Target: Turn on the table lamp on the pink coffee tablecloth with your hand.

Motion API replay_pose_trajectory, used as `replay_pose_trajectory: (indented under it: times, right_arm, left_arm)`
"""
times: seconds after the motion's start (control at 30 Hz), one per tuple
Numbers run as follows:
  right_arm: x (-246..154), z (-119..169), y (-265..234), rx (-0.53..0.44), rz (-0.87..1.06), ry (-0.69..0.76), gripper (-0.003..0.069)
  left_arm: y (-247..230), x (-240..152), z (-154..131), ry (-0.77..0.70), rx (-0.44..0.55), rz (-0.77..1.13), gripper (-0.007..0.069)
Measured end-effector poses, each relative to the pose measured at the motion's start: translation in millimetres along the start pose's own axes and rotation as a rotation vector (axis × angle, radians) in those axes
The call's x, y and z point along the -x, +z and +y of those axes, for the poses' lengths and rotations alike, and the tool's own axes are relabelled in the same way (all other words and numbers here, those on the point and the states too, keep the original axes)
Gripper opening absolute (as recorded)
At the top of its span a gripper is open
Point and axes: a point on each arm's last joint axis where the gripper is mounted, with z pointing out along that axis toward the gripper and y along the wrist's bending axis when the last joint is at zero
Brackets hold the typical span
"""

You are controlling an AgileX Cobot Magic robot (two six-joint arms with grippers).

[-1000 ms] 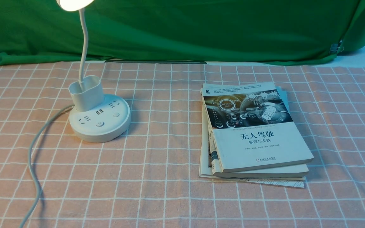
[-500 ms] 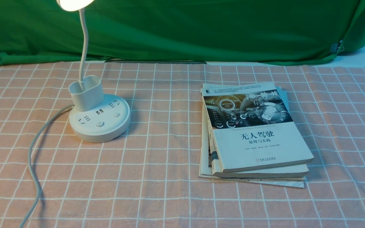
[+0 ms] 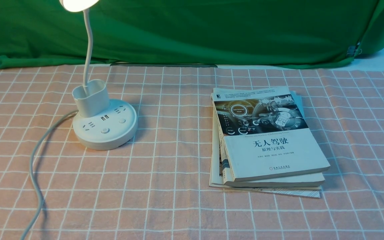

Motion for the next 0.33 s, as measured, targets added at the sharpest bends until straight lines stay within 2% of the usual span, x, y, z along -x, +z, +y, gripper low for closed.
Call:
replay_pose_trajectory:
  times: [0.33]
  right_arm:
    - [0.0, 0.0, 0.0, 0.0, 0.0, 0.0, 0.0238]
  left_arm:
    - [-1.1, 2.7, -0.3, 0.0, -0.004, -0.038, 0.0022]
